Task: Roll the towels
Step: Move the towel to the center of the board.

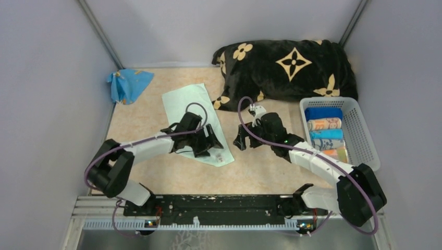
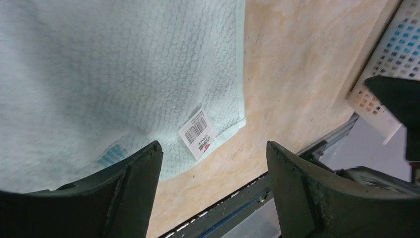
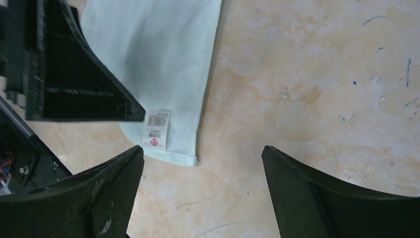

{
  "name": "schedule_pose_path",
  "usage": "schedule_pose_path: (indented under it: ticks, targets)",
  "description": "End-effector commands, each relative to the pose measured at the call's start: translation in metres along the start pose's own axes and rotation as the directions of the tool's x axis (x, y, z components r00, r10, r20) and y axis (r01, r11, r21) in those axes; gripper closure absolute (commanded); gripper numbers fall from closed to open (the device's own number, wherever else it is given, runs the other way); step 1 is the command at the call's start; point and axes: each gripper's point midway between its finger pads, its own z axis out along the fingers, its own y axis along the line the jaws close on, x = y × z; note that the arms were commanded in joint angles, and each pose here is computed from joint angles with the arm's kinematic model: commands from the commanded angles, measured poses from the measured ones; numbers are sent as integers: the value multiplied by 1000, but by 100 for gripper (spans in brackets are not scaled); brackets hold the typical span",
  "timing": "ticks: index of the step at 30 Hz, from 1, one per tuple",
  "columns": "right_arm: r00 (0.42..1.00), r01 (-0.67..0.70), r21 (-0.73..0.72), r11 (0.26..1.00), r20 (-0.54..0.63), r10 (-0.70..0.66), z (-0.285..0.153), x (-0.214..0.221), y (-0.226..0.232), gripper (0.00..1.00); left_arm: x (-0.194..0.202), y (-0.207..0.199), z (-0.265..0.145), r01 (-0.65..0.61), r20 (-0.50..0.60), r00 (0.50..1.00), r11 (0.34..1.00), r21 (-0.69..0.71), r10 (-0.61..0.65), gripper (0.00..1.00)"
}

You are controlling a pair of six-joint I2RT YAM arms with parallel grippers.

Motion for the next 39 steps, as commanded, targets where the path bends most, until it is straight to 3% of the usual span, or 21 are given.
schedule_pose_path:
  ticks: [1, 4, 7, 13, 16, 21, 26, 28, 34, 39]
  targets:
    - [1000, 1, 11, 1000, -1, -1, 6, 1, 11, 12, -34, 2, -39, -57, 198, 977, 995, -84, 73, 17]
    - [998, -31, 34, 999, -51, 32, 15, 14, 15, 18, -65, 25, -66, -96, 325, 929, 964, -247, 176, 15]
    - [991, -67, 64, 996, -112, 74, 27, 28, 22, 23, -89, 46, -82, -112, 341, 912, 937, -332, 229, 15]
    - [976, -23, 159, 987, -209, 56, 49, 52, 36, 31, -127, 86, -76, -44, 316, 931, 914, -403, 184, 15]
    - [965, 33, 249, 968, -260, 34, 55, 68, 33, 39, -129, 94, -60, -30, 260, 955, 919, -394, 143, 17]
    - [942, 110, 374, 921, -335, 23, 56, 91, 15, 48, -92, 108, -35, 7, 127, 991, 937, -349, 40, 19]
    - [921, 197, 489, 850, -390, 11, 39, 101, -26, 64, -29, 104, -27, 49, 23, 999, 971, -234, -45, 20]
    - [912, 198, 524, 828, -409, 41, 27, 103, -48, 66, 1, 100, -27, 69, -29, 997, 976, -207, -76, 20]
    - [932, 141, 614, 777, -347, 106, -7, 77, -107, 64, 84, 30, -24, 3, -151, 989, 999, -40, -9, 20]
    - [954, 75, 657, 751, -266, 137, -14, 41, -132, 64, 99, -22, -28, -102, -168, 980, 994, 33, 106, 18]
